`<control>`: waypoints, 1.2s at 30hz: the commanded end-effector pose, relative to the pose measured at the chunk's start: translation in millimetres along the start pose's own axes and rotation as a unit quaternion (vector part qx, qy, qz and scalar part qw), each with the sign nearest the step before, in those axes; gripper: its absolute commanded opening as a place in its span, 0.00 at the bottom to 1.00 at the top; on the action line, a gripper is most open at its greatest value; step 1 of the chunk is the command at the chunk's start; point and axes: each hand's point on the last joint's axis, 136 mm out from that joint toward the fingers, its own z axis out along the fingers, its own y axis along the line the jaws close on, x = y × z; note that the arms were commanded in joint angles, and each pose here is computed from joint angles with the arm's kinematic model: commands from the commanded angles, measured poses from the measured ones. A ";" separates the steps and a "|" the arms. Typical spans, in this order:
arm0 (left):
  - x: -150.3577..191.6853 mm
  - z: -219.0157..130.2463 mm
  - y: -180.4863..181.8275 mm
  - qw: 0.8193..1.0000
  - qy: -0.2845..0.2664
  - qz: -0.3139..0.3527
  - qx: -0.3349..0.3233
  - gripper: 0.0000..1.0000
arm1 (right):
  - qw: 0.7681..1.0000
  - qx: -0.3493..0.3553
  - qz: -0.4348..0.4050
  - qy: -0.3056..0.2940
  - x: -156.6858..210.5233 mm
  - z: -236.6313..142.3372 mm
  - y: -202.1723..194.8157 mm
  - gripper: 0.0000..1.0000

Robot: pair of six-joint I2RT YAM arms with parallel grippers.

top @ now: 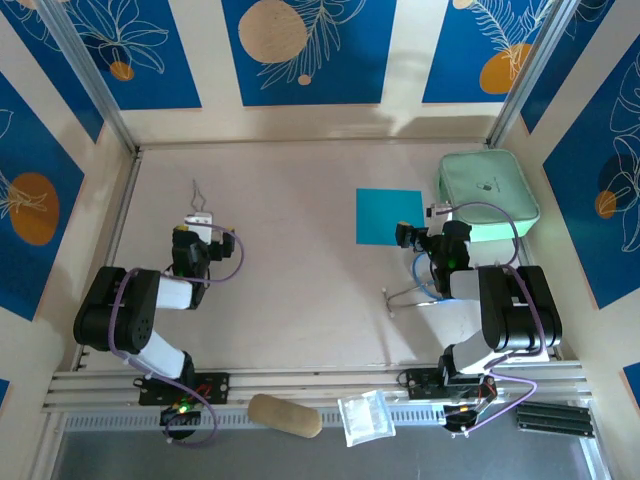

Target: Fold a paper plane with a square sheet of paper (pick it up from the middle)

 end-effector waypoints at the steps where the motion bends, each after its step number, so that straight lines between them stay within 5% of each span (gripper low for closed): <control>1: -6.0 1.7 3.4 1.000 -0.010 -0.002 -0.001 0.99 | 1.000 0.004 0.000 -0.012 -8.8 2.4 -1.7 0.99; 36: -6.6 0.9 -1.4 1.000 -0.013 0.005 0.013 0.99 | 1.000 0.004 0.009 -0.009 -20.9 -3.0 -3.0 0.99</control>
